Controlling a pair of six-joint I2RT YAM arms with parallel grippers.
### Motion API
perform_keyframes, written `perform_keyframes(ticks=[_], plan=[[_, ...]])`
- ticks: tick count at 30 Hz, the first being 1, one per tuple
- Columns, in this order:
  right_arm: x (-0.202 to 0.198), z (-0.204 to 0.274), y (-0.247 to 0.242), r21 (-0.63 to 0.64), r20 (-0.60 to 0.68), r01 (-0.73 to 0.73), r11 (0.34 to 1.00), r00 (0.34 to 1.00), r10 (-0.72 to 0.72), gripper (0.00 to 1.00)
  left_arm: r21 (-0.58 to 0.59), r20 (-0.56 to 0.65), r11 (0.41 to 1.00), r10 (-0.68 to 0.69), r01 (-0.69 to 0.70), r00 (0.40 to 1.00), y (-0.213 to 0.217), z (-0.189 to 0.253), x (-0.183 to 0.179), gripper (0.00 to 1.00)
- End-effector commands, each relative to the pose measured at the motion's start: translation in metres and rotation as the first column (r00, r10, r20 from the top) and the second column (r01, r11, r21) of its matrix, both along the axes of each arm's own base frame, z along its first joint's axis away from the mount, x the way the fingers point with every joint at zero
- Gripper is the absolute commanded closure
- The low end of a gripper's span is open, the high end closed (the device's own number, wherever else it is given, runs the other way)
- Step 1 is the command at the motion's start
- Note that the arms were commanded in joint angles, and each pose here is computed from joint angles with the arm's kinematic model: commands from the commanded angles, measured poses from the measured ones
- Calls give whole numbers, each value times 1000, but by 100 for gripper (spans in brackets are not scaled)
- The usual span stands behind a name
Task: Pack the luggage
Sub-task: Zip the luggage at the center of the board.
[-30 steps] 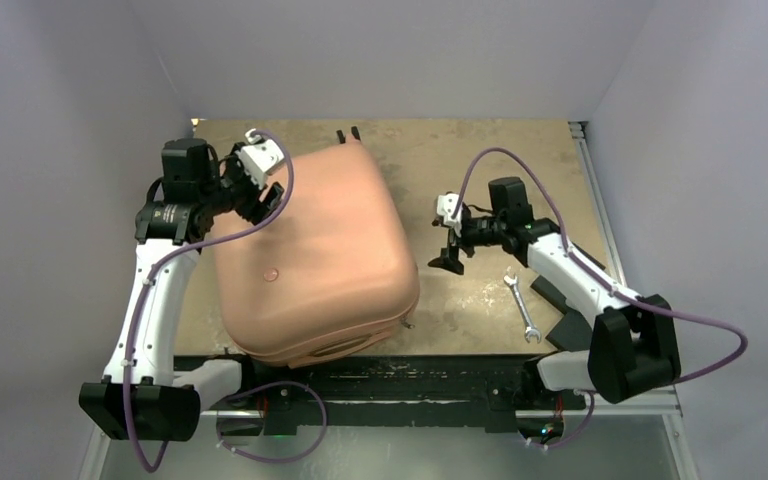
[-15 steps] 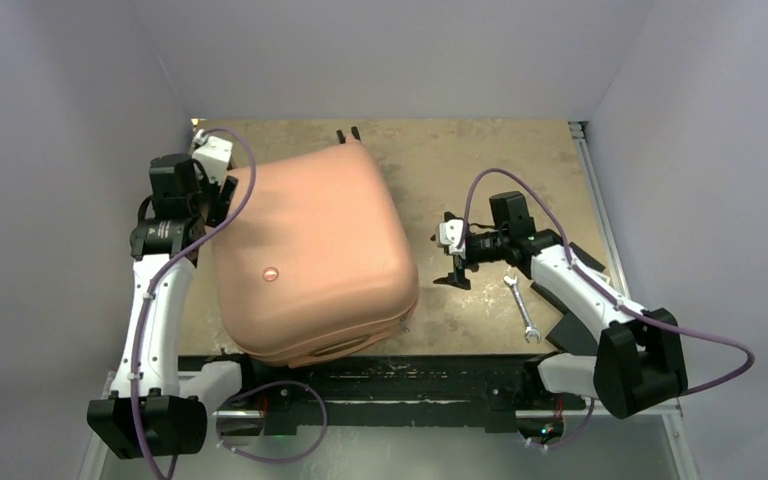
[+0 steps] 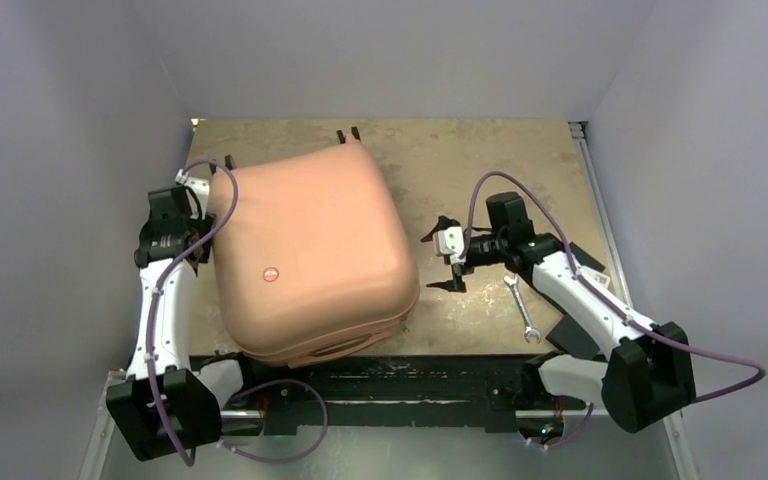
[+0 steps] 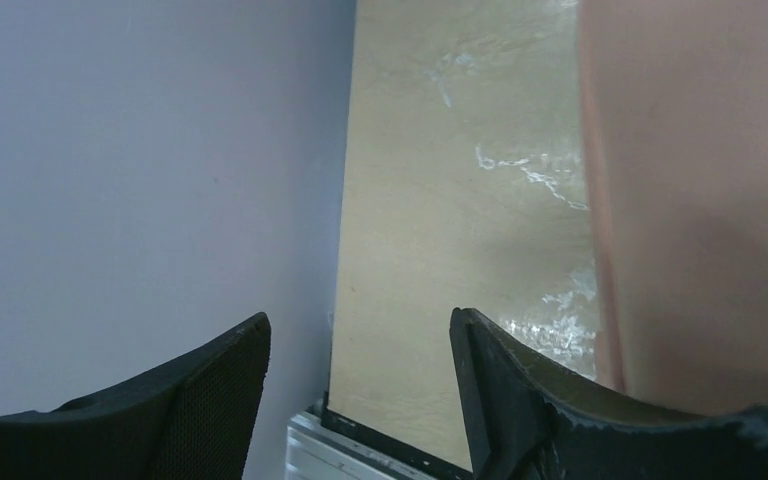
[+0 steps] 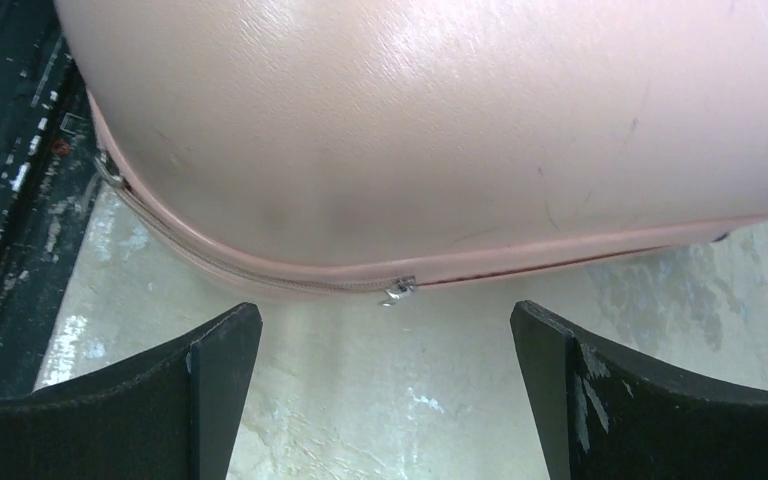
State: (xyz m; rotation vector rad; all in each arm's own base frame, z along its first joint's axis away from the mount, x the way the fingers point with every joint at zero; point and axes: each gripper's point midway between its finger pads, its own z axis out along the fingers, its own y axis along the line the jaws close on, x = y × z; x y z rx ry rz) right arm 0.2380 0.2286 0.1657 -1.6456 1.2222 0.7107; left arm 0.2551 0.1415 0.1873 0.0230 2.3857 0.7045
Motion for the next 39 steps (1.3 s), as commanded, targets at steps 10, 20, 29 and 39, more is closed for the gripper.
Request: perform_keyframes(ticks=[10, 20, 29, 39], plan=[[-8, 14, 18, 48, -137, -111, 993, 984, 116, 1, -199, -11, 954, -233, 226, 972, -69, -64, 39, 35], [43, 45, 31, 145, -178, 149, 978, 976, -122, 1, -323, -24, 895, -333, 308, 943, -128, -87, 67, 38], [99, 38, 31, 141, -181, 343, 929, 931, -317, 1, -372, 16, 839, -422, 397, 907, -170, -75, 83, 37], [180, 28, 31, 137, -199, 574, 807, 814, -546, 1, -473, 2, 762, -501, 442, 866, -202, -88, 73, 36]])
